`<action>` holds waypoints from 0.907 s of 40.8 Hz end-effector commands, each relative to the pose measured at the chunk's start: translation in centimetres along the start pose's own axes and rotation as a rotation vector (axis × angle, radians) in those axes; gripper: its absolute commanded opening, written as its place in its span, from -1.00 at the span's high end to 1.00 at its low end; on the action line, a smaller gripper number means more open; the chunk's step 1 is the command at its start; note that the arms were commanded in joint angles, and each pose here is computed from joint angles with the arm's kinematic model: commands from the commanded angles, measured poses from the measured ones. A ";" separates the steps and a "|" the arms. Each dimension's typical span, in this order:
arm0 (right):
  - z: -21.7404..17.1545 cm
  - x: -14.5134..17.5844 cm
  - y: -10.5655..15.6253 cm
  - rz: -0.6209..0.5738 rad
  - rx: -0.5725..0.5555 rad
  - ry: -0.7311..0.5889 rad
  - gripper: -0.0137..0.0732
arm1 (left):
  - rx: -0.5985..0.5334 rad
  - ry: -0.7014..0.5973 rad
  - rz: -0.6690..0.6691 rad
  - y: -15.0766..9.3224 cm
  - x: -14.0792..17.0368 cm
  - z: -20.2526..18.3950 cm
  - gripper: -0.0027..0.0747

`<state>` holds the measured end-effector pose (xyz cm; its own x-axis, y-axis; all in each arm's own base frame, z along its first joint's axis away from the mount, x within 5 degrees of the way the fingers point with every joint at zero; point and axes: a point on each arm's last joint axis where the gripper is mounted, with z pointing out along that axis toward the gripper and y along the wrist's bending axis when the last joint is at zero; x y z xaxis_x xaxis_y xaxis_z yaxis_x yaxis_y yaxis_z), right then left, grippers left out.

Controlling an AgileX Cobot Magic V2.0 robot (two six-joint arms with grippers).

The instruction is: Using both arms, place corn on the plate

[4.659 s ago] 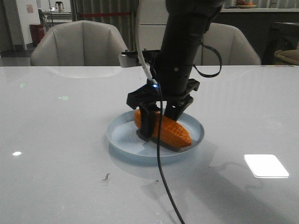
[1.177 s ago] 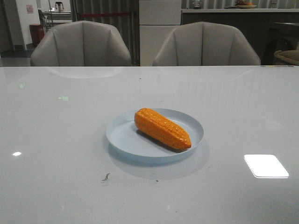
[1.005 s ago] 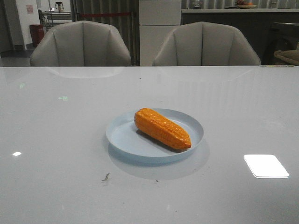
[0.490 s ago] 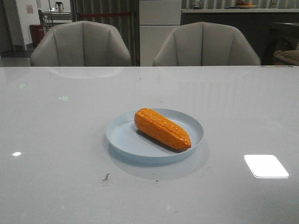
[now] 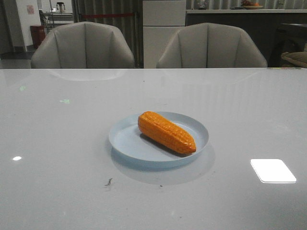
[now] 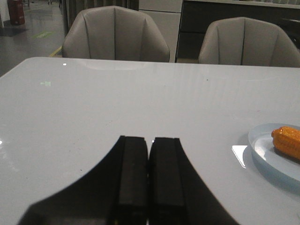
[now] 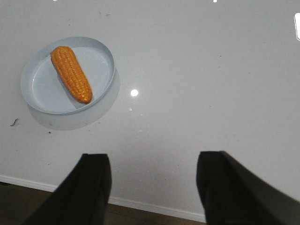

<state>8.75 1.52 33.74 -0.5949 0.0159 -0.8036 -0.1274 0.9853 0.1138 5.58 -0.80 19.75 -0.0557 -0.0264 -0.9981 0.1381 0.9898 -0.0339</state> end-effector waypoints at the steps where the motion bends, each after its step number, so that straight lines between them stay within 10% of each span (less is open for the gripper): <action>1: -0.5 -1.3 0.1 0.011 -0.001 -0.098 -0.25 | -0.005 -0.102 -0.021 0.1 0.1 0.0 0.69; 13: -0.5 -1.3 0.1 0.011 -0.001 -0.095 0.56 | -0.005 -0.081 -0.022 0.1 0.2 0.0 0.69; 37: -0.5 -1.3 0.1 0.011 -0.001 -0.095 0.57 | -0.006 -0.072 -0.022 0.1 0.3 0.0 0.69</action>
<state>8.76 1.53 33.75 -0.5937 0.0174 -0.8045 -0.1277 0.9851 0.1155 5.58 -0.76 19.76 -0.0538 -0.0270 -0.9982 0.1320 0.9907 -0.0339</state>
